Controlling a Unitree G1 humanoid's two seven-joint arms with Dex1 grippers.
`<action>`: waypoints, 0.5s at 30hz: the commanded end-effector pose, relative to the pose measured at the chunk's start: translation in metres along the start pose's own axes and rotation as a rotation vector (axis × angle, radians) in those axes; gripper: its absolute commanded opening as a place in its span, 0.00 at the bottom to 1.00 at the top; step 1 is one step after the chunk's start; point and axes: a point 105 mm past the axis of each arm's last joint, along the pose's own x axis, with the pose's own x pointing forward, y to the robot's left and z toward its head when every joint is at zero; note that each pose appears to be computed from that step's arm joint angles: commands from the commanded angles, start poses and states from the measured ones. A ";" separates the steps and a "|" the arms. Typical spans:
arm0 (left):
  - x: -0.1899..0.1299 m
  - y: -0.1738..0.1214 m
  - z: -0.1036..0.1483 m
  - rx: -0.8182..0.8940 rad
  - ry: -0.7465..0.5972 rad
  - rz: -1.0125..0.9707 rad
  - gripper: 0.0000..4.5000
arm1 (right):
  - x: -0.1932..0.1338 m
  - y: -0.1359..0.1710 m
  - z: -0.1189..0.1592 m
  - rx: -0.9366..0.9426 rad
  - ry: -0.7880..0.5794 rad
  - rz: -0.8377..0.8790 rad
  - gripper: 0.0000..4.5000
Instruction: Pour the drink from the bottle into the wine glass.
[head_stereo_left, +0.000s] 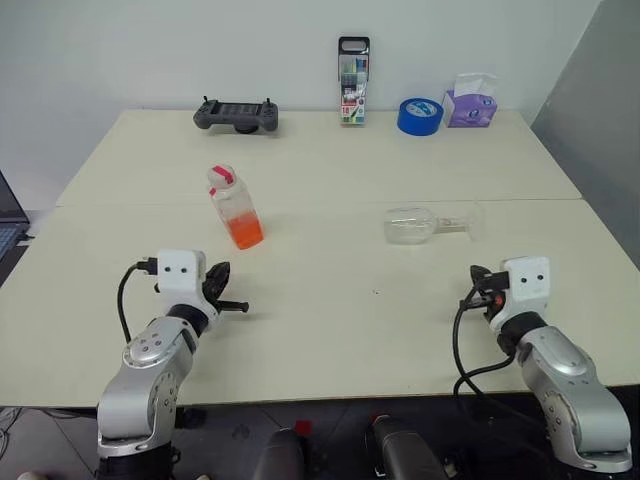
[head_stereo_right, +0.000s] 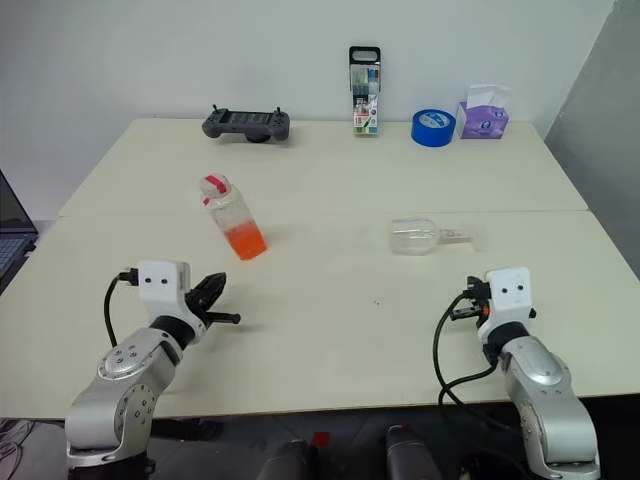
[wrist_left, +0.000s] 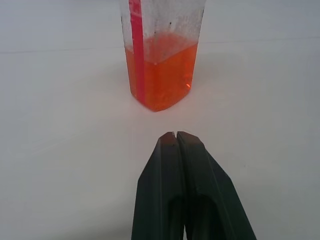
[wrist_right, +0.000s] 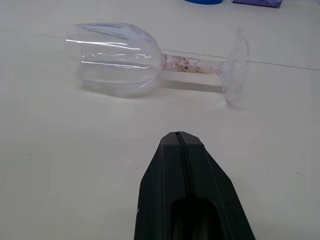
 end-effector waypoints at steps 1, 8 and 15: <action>-0.006 -0.001 0.015 0.038 -0.044 -0.010 0.01 | -0.003 -0.005 0.015 -0.006 -0.054 -0.004 0.00; -0.007 -0.004 0.015 0.012 -0.054 -0.018 0.01 | -0.001 -0.003 0.016 -0.001 -0.059 0.012 0.00; -0.008 -0.003 0.014 0.038 -0.044 -0.013 0.01 | -0.001 -0.005 0.016 -0.015 -0.054 0.015 0.00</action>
